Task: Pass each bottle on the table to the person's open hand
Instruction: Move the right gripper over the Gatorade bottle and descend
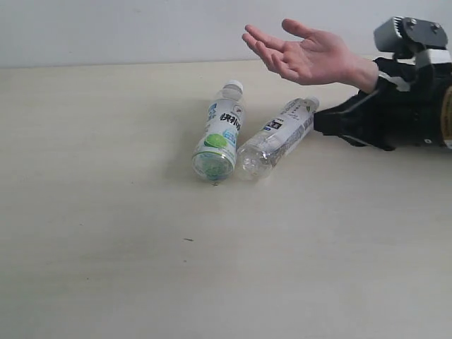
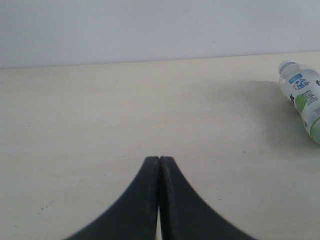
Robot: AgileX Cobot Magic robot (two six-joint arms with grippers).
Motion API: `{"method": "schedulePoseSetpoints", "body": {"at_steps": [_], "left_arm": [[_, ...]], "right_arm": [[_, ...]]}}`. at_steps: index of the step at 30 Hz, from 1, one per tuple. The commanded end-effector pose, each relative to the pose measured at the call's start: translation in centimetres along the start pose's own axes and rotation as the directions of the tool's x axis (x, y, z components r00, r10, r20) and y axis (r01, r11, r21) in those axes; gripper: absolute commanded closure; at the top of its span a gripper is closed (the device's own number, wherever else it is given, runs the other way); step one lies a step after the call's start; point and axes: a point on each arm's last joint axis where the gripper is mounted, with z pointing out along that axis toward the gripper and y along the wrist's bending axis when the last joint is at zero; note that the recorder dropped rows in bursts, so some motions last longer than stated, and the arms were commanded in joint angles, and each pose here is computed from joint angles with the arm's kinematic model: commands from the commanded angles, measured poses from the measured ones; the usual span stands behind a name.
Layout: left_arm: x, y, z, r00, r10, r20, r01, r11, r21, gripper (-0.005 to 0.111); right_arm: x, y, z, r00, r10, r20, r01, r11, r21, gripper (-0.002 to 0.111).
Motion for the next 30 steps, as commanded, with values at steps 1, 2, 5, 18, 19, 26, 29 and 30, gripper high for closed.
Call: {"method": "schedulePoseSetpoints", "body": {"at_steps": [1, 2, 5, 18, 19, 26, 29, 30], "left_arm": [[0.0, 0.0, 0.0, 1.000, 0.000, 0.009, -0.001, 1.000, 0.001, 0.104], [0.0, 0.0, 0.0, 1.000, 0.000, 0.009, -0.001, 1.000, 0.001, 0.104], [0.0, 0.0, 0.0, 1.000, 0.000, 0.009, -0.001, 1.000, 0.001, 0.104], [0.0, 0.0, 0.0, 1.000, 0.000, 0.009, -0.001, 1.000, 0.001, 0.104], [0.0, 0.0, 0.0, 1.000, 0.000, 0.009, -0.001, 1.000, 0.001, 0.104], [0.0, 0.0, 0.0, 1.000, 0.000, 0.009, -0.001, 1.000, 0.001, 0.104], [0.0, 0.0, 0.0, 1.000, 0.000, 0.009, -0.001, 1.000, 0.001, 0.104], [0.0, 0.0, 0.0, 1.000, 0.000, 0.009, -0.001, 1.000, 0.001, 0.104]], "right_arm": [[-1.8, 1.4, 1.6, 0.998, -0.034, -0.061, 0.035, 0.999, 0.013, 0.108], [-2.5, 1.7, 2.0, 0.998, 0.013, -0.058, -0.013, 1.000, 0.008, 0.108], [-3.9, 2.7, 2.7, 0.999, 0.021, -0.040, -0.022, 0.999, -0.036, 0.105], [-10.8, 4.6, 1.8, 0.965, -0.209, 0.158, 0.221, 0.973, -0.059, 0.098], [-11.3, 4.7, 1.7, 0.958, -0.229, 0.174, 0.241, 0.969, -0.051, 0.098], [-15.6, 3.9, 0.5, 0.848, -0.452, 0.276, 0.401, 0.888, 0.223, 0.098], [-15.9, 2.7, 0.5, 0.770, -0.606, 0.199, 0.507, 0.772, 0.384, 0.098], [-16.0, 1.6, 0.7, 0.761, -0.632, 0.148, 0.505, 0.719, 0.478, 0.098]]}}
